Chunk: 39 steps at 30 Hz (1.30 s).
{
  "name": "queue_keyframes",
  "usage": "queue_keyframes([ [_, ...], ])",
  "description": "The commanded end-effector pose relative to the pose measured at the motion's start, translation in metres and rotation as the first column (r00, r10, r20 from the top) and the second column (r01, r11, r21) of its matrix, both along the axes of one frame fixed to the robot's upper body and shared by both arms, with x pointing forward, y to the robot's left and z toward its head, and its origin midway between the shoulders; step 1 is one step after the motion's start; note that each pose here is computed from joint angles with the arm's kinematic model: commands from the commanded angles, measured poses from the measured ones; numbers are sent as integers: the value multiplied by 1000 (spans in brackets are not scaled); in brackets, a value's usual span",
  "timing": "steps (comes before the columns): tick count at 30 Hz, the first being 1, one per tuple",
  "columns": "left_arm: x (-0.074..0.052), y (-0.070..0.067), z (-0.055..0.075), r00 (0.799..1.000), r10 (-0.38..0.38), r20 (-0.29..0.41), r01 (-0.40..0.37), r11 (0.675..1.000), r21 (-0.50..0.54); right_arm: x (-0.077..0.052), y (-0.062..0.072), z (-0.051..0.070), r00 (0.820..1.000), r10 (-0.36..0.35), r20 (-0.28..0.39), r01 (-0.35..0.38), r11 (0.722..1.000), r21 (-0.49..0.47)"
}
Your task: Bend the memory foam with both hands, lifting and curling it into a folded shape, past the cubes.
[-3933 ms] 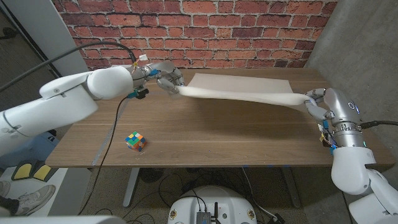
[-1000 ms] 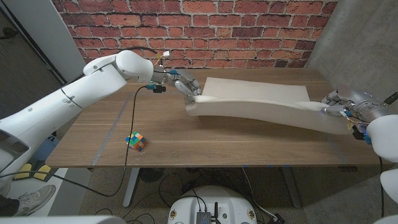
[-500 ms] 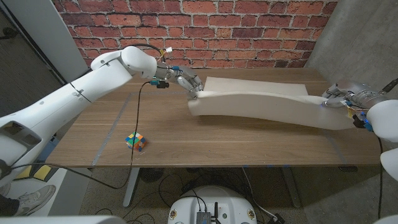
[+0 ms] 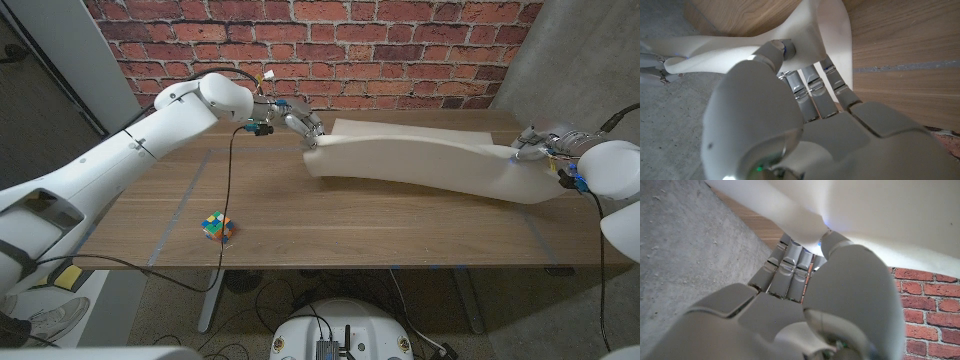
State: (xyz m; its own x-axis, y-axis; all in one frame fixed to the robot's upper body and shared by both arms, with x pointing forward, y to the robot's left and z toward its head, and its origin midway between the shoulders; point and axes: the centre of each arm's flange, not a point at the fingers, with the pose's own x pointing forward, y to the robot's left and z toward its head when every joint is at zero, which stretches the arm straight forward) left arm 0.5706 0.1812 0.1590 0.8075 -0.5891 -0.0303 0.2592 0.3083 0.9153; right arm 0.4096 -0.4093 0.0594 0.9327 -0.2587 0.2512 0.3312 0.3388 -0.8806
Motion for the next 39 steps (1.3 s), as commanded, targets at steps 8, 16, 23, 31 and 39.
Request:
queue_keyframes([
  [8,28,-6,11,997,60,42,-54,989,-136,30,-17,20,998,-44,40,44,999,-9],
  [16,29,-18,12,993,84,88,-66,980,-189,39,-19,18,989,-44,138,49,998,-31],
  [23,31,-31,10,985,96,144,-52,958,-280,50,-14,17,956,-72,283,96,993,-71],
  [31,38,-40,8,979,141,148,-83,936,-342,74,-4,23,919,-62,390,109,989,-100],
  [39,46,-40,9,975,187,118,-134,926,-354,102,11,32,912,-59,407,130,980,-150],
])
